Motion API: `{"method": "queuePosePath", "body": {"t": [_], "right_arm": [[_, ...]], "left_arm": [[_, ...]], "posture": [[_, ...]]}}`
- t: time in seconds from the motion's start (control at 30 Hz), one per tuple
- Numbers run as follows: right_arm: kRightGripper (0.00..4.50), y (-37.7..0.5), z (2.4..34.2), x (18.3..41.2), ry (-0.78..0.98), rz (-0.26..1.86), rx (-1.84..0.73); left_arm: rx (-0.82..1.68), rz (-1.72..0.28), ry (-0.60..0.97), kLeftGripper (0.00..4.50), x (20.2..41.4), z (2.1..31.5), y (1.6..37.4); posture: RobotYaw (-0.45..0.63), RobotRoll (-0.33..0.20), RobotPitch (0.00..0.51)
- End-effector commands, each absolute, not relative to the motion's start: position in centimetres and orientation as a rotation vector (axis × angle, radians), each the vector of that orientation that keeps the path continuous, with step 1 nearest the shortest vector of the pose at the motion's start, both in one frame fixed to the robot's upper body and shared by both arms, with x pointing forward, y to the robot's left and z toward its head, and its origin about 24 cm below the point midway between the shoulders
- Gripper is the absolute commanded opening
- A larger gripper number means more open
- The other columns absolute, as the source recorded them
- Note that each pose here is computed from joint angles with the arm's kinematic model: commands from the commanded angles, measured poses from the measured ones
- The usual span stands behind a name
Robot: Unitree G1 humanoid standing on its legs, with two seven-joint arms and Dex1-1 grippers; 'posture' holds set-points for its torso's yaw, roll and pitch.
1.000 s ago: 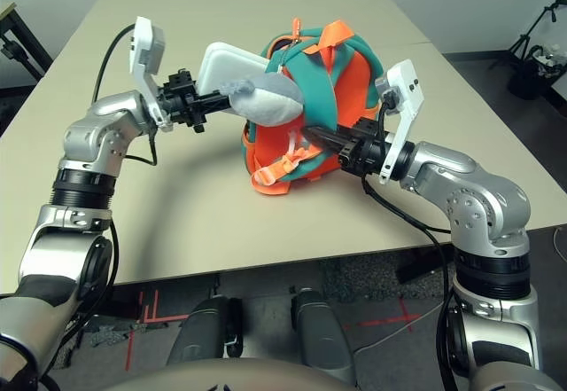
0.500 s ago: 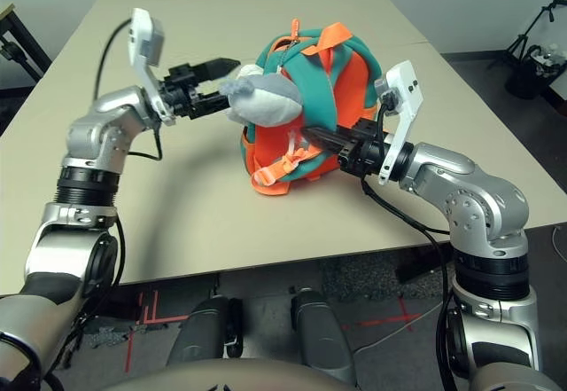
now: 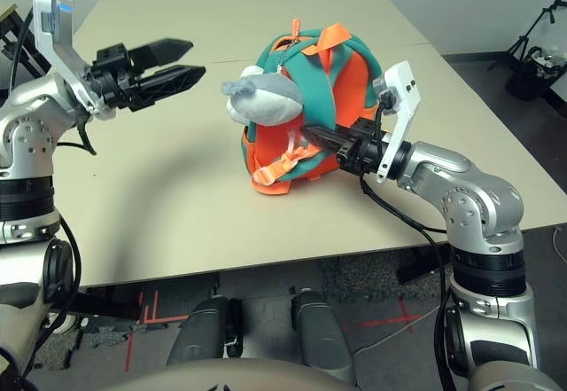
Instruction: Put the pencil case into the backpack and zip it.
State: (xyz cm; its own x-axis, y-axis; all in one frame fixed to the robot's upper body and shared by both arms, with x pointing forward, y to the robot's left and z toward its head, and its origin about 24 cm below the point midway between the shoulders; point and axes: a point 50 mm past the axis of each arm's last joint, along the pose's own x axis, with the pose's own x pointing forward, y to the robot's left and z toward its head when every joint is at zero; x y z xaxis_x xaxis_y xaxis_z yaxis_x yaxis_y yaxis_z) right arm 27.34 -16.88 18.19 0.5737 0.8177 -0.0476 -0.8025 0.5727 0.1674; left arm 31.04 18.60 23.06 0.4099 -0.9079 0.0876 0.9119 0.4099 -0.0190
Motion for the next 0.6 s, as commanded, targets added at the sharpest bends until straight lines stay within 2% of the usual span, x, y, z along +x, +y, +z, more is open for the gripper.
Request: {"method": "queuePosePath", "body": {"t": [0.03, 0.13, 0.6], "right_arm": [[0.23, -16.2, 18.5, 27.2, 0.105, 1.010, 0.129], [0.23, -16.3, 18.6, 27.2, 0.102, 1.010, 0.127], [0.23, -16.4, 18.7, 27.2, 0.096, 0.999, 0.119]], "left_arm": [[-0.059, -1.165, -0.042, 1.22, 30.6, 22.5, 17.9], [-0.067, -1.152, -0.024, 0.04, 30.8, 21.6, 17.7], [-0.095, -1.086, -0.039, 0.00, 32.6, 18.7, 15.4]], "posture": [[-0.11, 0.000, 0.079], [-0.11, 0.000, 0.078], [-0.12, 0.000, 0.078]]}}
